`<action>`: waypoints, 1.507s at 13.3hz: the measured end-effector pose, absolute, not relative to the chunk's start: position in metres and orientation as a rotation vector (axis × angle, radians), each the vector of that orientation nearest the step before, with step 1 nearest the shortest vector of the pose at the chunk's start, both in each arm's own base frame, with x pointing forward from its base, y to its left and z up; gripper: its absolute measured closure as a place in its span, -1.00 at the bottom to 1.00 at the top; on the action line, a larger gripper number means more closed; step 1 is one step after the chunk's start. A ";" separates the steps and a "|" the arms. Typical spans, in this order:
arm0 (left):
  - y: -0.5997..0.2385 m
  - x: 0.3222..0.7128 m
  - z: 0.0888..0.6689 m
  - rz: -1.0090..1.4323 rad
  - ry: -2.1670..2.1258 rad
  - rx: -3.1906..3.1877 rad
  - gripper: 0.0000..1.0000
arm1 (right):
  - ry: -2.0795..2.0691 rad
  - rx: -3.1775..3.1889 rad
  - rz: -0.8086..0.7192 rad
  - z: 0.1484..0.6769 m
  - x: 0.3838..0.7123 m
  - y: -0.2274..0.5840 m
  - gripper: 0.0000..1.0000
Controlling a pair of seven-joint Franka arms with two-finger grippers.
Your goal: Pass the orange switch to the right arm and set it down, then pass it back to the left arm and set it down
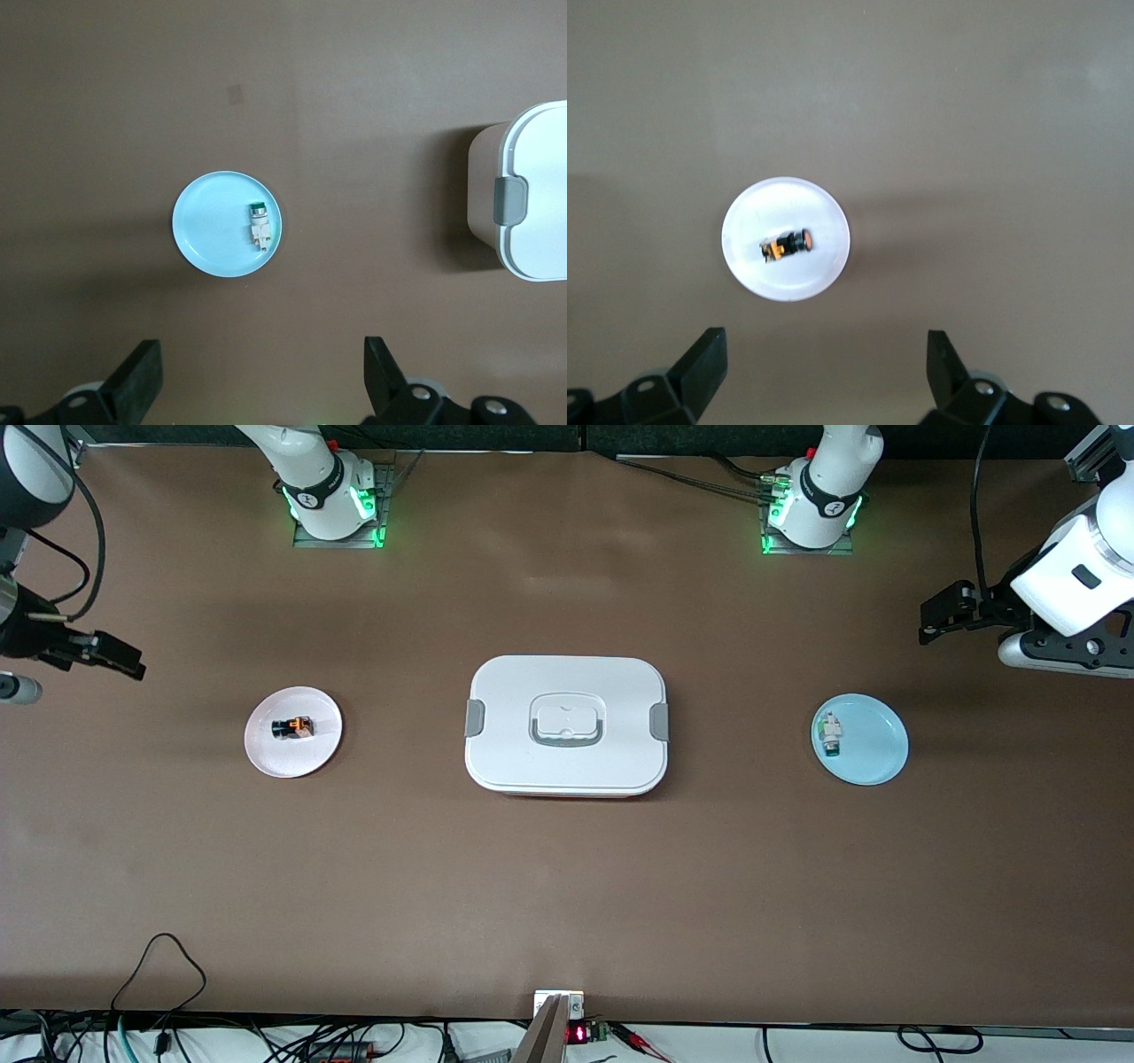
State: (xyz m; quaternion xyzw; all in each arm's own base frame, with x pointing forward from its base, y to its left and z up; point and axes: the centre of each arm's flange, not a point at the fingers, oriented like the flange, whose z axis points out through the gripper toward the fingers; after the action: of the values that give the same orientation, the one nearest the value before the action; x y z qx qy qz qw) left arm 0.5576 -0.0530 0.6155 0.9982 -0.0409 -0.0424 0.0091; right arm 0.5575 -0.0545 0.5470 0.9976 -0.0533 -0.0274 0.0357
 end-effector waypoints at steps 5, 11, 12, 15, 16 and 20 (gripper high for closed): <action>-0.053 0.558 0.616 -0.132 -0.126 3.118 -1.00 | -0.173 3.067 -0.068 0.570 0.551 -0.055 -1.00; -0.053 0.558 0.616 -0.132 -0.126 3.118 -1.00 | -0.097 3.071 -0.080 0.575 0.551 -0.049 -1.00; -0.053 0.558 0.616 -0.132 -0.126 3.118 -1.00 | -0.071 3.072 -0.090 0.578 0.550 -0.049 -1.00; -0.053 0.558 0.616 -0.132 -0.126 3.118 -1.00 | -0.062 3.072 -0.095 0.585 0.549 -0.049 -1.00; -0.053 0.558 0.616 -0.132 -0.126 3.118 -1.00 | -0.062 3.072 -0.090 0.587 0.549 -0.049 -1.00; -0.053 0.557 0.615 -0.136 -0.125 3.118 -1.00 | -0.064 3.072 -0.107 0.590 0.547 -0.049 -1.00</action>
State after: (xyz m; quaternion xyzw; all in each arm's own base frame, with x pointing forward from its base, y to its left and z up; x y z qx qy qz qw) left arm 0.5573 -0.0527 0.6154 0.9982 -0.0401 -0.0436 0.0090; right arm 0.5474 -0.0493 0.5901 0.9986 -0.0208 -0.0348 0.0333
